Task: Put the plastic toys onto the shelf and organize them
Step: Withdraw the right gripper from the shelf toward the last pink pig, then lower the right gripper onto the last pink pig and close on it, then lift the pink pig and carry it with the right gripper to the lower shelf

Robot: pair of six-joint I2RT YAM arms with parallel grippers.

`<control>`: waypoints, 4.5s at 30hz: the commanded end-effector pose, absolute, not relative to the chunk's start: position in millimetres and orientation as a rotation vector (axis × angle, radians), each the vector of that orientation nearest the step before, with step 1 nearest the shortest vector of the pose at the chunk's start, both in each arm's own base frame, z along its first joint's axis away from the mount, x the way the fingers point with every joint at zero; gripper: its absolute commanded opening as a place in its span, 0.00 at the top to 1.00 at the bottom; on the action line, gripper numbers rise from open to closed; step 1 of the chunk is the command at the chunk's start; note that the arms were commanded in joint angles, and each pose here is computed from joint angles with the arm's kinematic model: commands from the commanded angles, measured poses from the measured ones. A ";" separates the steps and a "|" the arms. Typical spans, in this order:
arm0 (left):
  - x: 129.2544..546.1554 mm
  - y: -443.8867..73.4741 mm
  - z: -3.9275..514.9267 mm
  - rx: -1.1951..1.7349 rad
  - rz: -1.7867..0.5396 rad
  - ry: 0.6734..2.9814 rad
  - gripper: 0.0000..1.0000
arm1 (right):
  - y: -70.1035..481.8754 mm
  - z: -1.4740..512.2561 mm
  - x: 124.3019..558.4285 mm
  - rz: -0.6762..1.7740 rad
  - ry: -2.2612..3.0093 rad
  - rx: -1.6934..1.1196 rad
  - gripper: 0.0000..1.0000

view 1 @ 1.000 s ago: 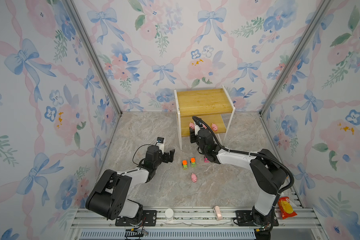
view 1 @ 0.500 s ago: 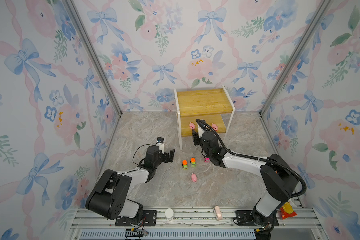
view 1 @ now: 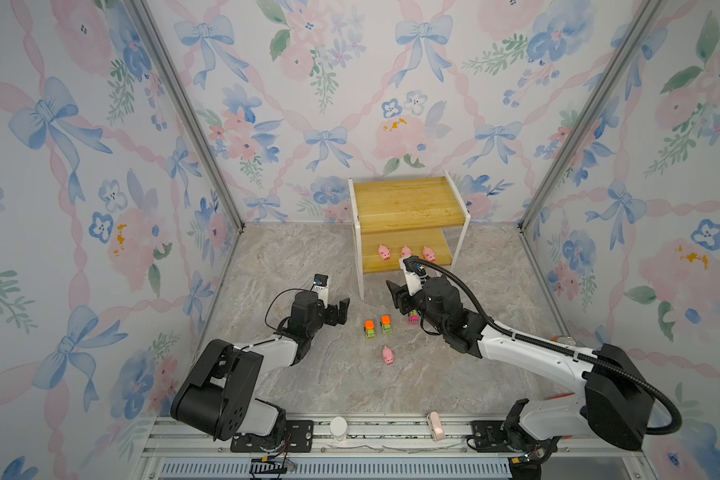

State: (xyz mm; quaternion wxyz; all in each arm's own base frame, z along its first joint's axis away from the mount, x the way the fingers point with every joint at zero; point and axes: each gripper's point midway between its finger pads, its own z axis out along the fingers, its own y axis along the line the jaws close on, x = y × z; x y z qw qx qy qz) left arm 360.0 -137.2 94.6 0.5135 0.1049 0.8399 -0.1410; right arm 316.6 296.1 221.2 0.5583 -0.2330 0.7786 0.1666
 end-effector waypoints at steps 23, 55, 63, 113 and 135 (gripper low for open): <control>349.1 -143.3 93.9 0.294 -0.376 2.015 0.02 | 325.3 35.0 181.8 0.527 2.281 -0.752 0.35; 351.8 -151.3 84.0 0.321 -0.403 2.046 0.02 | 308.7 7.7 198.4 0.570 2.317 -0.648 0.59; 351.5 -151.7 84.5 0.321 -0.404 2.045 0.02 | 300.1 5.2 194.4 0.557 2.328 -0.640 0.58; 353.1 -153.8 88.9 0.319 -0.416 2.035 0.02 | 312.6 247.2 320.8 0.478 1.784 -0.563 0.68; 352.4 -152.4 95.2 0.323 -0.407 2.015 0.02 | 346.4 250.6 368.8 0.439 1.686 -0.459 0.67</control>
